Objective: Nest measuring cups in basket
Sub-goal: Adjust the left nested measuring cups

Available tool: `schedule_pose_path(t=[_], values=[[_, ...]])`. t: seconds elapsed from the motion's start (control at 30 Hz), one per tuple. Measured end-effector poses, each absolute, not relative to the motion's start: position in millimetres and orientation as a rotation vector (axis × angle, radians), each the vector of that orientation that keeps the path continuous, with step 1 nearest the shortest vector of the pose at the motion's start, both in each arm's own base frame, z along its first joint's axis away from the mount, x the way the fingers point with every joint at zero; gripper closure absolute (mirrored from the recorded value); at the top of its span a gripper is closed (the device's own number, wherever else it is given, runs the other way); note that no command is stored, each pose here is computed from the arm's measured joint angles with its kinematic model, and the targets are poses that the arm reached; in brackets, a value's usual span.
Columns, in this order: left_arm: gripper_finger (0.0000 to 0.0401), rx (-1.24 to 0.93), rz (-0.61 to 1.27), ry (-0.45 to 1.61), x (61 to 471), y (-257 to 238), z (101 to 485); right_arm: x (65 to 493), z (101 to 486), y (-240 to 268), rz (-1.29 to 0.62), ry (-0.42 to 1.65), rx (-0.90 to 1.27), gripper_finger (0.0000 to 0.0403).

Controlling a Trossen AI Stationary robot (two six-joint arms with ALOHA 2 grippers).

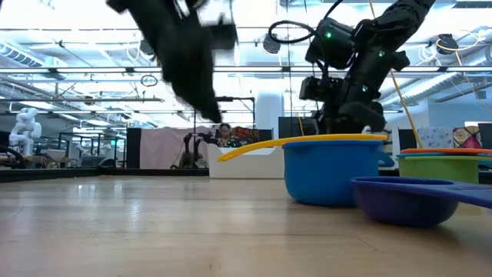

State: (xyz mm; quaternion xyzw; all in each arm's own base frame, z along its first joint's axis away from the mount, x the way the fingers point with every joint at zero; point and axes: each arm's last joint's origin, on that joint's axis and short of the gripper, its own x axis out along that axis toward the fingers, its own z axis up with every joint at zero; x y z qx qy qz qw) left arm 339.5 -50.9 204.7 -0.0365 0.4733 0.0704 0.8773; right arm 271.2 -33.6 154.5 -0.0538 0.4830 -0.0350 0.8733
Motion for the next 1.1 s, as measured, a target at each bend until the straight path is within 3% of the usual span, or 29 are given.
schedule_pose_path(t=[0.23, 0.6, 1.1], values=[[0.0279, -0.101, 0.052, 0.81, 308, -72, 266, 258, 196, -9, 0.008, 0.856, -0.158, 0.0219], [0.0279, -0.07, -0.077, 0.831, 312, -130, 239, 238, 254, 72, 0.157, 0.83, -0.171, 0.0243], [0.0279, -0.064, -0.169, 0.873, 330, -160, 194, 259, 213, 131, 0.194, 0.982, 0.068, 0.0253]])
